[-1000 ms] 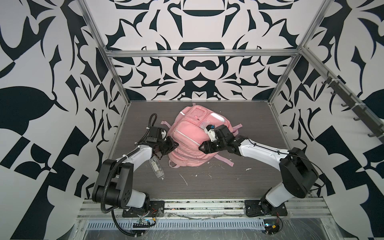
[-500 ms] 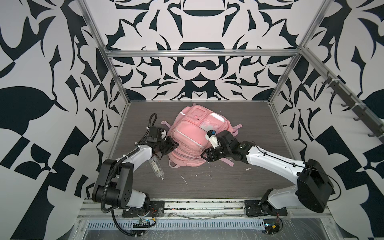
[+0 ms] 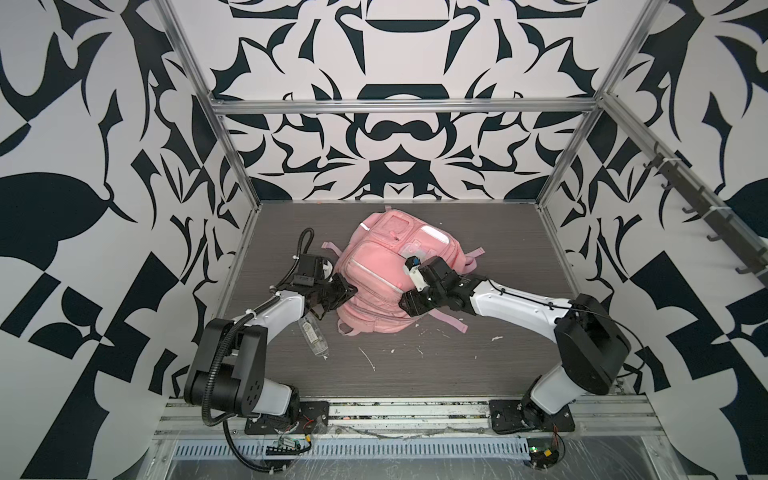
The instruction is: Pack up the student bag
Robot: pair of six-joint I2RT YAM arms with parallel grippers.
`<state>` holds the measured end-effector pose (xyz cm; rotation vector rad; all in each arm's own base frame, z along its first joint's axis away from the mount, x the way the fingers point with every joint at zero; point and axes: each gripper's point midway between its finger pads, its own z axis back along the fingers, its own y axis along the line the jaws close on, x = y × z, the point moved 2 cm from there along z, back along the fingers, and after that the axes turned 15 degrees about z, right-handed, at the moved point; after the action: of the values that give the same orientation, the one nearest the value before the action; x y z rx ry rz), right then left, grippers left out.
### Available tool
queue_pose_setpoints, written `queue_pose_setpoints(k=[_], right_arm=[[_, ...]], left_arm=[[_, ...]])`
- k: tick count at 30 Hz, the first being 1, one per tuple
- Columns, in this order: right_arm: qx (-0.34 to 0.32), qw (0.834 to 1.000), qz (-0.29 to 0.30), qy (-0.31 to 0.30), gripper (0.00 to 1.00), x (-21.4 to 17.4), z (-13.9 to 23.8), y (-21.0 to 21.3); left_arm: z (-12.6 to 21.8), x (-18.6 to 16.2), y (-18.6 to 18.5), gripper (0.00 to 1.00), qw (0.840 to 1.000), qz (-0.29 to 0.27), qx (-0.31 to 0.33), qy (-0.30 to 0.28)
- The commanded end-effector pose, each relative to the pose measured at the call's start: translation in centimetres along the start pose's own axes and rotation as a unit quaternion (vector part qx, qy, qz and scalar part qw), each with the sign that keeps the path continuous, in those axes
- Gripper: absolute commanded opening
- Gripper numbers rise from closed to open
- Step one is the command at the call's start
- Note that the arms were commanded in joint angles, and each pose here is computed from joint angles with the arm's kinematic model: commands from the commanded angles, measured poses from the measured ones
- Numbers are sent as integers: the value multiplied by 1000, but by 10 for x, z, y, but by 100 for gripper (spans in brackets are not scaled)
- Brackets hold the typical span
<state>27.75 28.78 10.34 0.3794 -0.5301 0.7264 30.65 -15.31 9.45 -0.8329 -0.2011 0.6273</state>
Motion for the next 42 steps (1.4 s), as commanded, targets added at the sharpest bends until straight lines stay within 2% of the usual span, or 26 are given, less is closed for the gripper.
queue_pose_setpoints(k=[1,9,16,29,42], right_arm=[[-16,999,21,-28,67,20,6,-4],[27,999,39,-13,65,2,0,21],[37,998,51,14,55,-16,0,28],[-10,999,38,-15,39,-6,5,16],[-14,999,35,1,27,-12,-6,19]], left_arm=[[2,-7,3,17,1000,0,1,6],[-2,-5,3,17,1000,2,1,10],[-2,-4,2,17,1000,2,-1,9],[-2,-5,-1,18,1000,3,-4,11],[-3,-5,1,17,1000,4,-1,12]])
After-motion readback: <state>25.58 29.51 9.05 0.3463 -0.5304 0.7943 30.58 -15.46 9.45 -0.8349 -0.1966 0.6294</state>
